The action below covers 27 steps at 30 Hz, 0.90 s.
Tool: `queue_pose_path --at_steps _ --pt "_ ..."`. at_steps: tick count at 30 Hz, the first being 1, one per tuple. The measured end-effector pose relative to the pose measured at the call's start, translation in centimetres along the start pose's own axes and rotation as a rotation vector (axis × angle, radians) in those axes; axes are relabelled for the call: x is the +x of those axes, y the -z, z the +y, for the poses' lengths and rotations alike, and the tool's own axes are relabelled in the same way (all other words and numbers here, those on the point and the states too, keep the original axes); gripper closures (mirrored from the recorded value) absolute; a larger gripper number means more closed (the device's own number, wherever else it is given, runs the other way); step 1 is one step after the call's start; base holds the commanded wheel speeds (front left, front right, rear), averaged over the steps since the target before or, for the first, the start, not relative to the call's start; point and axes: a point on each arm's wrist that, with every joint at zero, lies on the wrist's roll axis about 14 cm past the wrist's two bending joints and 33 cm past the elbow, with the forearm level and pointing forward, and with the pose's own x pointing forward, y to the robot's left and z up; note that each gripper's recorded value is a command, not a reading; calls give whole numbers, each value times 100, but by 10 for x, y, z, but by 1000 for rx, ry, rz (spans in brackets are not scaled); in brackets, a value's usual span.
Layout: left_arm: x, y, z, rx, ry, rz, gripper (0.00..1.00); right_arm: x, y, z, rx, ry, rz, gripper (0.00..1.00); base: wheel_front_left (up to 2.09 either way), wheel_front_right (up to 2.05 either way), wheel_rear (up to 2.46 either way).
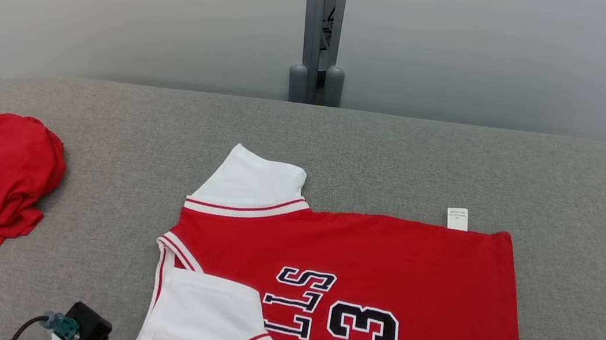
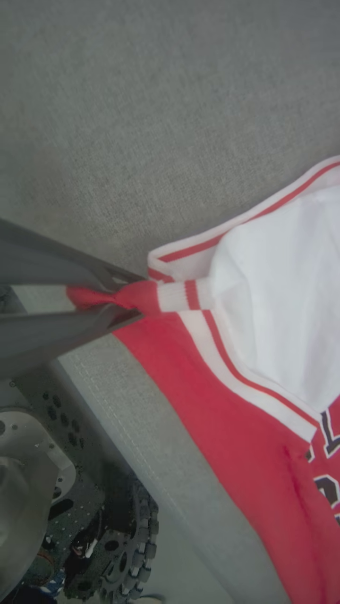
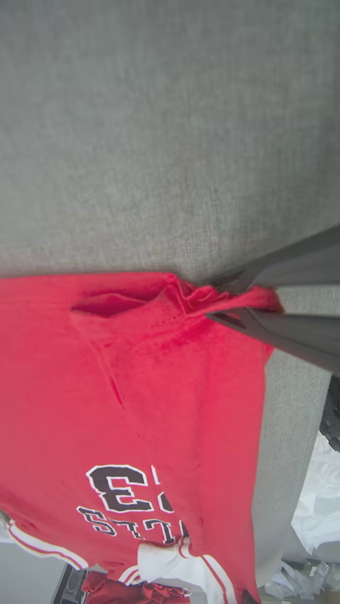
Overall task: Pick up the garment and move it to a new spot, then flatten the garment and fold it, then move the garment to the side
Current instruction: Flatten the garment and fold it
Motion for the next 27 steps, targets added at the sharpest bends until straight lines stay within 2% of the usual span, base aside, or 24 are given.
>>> queue_pose_path --at_steps 9,10,11,12,13,18,21,23,24,27 --pt "-7 9 -4 6 9 48 100 -14 6 0 10 6 26 100 0 0 0" --pt "-7 10 -3 2 1 55 100 -14 2 2 14 5 7 64 0 0 0" --pt "-8 12 -2 0 -3 68 71 -14 -2 3 26 2 -11 0 0 0 0" --pt "-8 13 -2 -1 -6 77 29 -14 -4 5 50 -2 -19 0 0 0 0" --pt "-8 14 -2 -6 -10 81 0 -14 -4 5 58 -1 -21 0 0 0 0" --pt "-13 16 6 -37 -39 90 0 -20 -19 -9 34 56 -63 0 0 0 0" --pt "-19 4 24 -34 -103 46 0 -24 -33 -14 9 83 -109 0 0 0 0" --pt "-24 -20 43 10 -180 -40 0 -27 -57 -11 -23 87 -194 0 0 0 0" --pt "-29 -55 57 30 -250 -179 0 -31 -89 -1 -56 76 -323 0 0 0 0" --pt "-31 -101 57 47 -287 -383 0 -40 -131 22 -133 42 -514 0 0 0 0"
